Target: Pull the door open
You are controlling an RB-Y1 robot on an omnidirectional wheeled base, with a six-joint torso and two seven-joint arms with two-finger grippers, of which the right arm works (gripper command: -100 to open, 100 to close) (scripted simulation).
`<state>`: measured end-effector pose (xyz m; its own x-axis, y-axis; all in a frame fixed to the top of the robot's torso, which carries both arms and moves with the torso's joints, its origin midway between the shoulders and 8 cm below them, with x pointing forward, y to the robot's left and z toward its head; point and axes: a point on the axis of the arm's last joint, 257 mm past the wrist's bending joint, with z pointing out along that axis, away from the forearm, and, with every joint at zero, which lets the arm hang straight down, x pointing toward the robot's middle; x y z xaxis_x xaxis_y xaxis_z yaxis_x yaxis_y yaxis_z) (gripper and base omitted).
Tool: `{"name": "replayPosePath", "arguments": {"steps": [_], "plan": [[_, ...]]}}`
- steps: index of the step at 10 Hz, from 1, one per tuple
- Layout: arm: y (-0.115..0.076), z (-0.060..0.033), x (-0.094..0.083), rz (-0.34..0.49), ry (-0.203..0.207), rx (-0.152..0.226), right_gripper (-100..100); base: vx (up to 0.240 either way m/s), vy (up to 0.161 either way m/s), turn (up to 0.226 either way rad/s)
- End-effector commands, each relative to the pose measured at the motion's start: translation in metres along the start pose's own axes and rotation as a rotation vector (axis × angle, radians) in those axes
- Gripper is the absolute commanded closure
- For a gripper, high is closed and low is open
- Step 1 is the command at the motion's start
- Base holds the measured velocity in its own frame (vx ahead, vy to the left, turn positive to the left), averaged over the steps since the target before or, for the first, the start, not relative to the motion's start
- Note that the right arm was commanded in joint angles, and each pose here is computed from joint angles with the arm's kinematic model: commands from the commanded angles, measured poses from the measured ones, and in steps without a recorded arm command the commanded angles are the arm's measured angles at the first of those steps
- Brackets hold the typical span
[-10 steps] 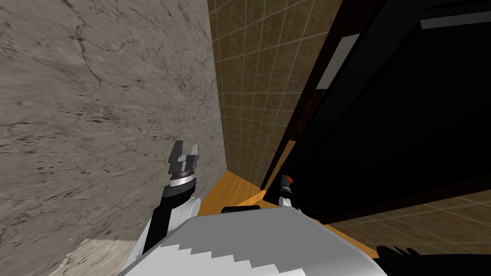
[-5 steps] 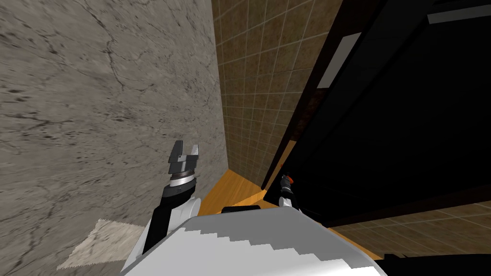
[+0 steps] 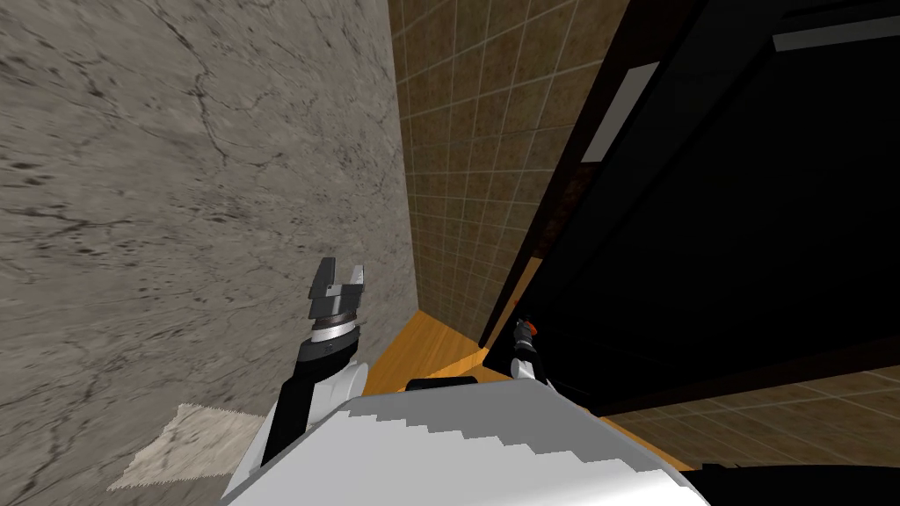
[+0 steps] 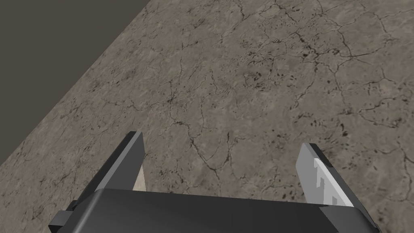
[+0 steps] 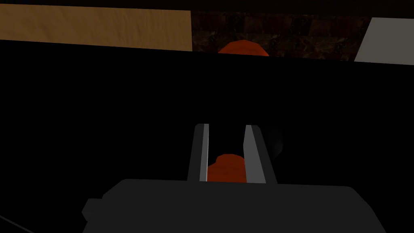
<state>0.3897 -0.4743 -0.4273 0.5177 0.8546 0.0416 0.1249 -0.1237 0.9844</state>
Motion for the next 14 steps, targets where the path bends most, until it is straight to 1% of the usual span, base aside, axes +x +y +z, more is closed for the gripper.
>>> {"name": "replayPosePath", "arguments": {"steps": [1, 4, 5, 6, 7, 8, 12, 13, 14], "plan": [[-0.010, -0.0109, -0.030, -0.016, -0.041, 0.022, 100, 0.016, -0.012, 0.007], [-0.006, -0.0115, -0.032, 0.095, -0.042, 0.001, 100, -0.068, -0.030, 0.125], [-0.006, -0.0115, -0.032, 0.112, -0.042, 0.001, 100, -0.101, -0.019, 0.079], [-0.003, -0.0105, -0.031, 0.113, -0.040, -0.006, 100, -0.035, -0.007, -0.032], [-0.006, -0.0115, -0.032, 0.112, -0.042, 0.001, 100, 0.000, 0.010, -0.010], [-0.004, -0.0108, -0.031, 0.113, -0.040, -0.004, 100, 0.011, 0.013, 0.011], [-0.006, -0.0115, -0.032, 0.112, -0.042, 0.001, 100, 0.007, -0.003, -0.002], [-0.004, -0.0118, -0.033, 0.154, -0.041, -0.007, 100, -0.036, -0.007, 0.095], [0.000, -0.0102, -0.031, 0.156, -0.038, -0.016, 100, -0.048, -0.011, 0.037]]}}
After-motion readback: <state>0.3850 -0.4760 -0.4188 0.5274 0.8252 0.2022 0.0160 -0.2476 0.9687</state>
